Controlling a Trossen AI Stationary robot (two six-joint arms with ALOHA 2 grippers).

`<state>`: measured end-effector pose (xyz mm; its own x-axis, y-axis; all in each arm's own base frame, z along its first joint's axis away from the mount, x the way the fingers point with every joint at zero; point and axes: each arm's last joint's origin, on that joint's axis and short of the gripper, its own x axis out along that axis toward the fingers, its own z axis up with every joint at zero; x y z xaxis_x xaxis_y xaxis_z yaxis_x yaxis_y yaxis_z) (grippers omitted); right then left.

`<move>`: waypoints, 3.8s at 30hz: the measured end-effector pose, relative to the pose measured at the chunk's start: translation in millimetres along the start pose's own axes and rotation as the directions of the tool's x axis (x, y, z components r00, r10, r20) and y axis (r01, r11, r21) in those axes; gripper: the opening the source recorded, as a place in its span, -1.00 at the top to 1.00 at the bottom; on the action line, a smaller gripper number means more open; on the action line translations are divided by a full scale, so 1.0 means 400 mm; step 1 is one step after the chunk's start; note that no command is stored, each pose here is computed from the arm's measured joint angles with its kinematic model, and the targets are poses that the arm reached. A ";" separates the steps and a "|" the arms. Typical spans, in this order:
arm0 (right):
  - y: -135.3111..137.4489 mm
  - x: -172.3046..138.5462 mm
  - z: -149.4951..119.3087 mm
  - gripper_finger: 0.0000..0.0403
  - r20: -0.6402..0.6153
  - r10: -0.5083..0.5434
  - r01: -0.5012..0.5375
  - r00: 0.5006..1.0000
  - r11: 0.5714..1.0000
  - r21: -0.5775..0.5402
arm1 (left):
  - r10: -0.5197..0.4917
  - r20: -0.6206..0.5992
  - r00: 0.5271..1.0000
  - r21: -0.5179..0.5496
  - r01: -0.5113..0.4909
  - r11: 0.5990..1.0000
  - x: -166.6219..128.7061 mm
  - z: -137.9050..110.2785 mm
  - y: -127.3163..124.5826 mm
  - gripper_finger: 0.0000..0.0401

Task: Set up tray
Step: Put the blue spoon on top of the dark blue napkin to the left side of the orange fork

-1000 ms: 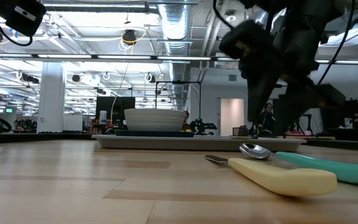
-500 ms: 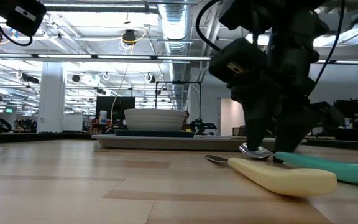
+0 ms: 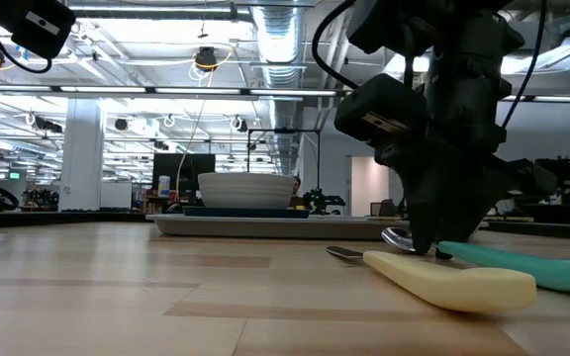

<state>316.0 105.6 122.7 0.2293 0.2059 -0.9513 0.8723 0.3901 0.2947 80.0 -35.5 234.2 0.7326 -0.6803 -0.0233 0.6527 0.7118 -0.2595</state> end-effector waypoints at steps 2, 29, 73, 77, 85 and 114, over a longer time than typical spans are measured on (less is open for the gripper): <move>-0.002 0.000 0.000 0.59 0.000 -0.006 0.006 1.000 1.000 0.001 | 0.000 0.000 1.000 0.000 0.000 1.000 0.000 0.000 0.000 0.04; 0.037 -0.068 0.024 1.00 0.112 0.200 -0.202 0.973 0.979 0.005 | 0.000 -0.001 1.000 -0.001 0.000 1.000 0.000 0.000 0.000 0.04; -0.251 -0.226 0.611 1.00 0.342 0.387 -0.440 0.856 0.893 0.090 | 0.000 0.000 1.000 -0.020 0.000 1.000 0.000 0.000 0.000 0.04; -0.265 -0.217 0.623 1.00 0.345 0.377 -0.434 0.859 0.895 0.103 | 0.000 -0.001 1.000 -0.023 0.000 1.000 0.000 0.000 0.000 0.04; -0.269 -0.217 0.625 1.00 0.346 0.367 -0.431 0.863 0.893 0.127 | 0.000 0.000 1.000 -0.023 0.000 1.000 0.000 0.000 0.000 0.04; -0.280 -0.181 0.635 0.90 0.328 0.340 -0.405 0.881 0.901 0.155 | 0.000 0.000 1.000 -0.024 0.000 1.000 0.000 0.000 0.000 0.04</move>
<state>311.5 -181.1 135.5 0.6403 0.0202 -0.7679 0.7600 0.1286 0.6371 80.0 -35.5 234.2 0.7327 -0.6802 -0.0238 0.6478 0.7077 -0.2821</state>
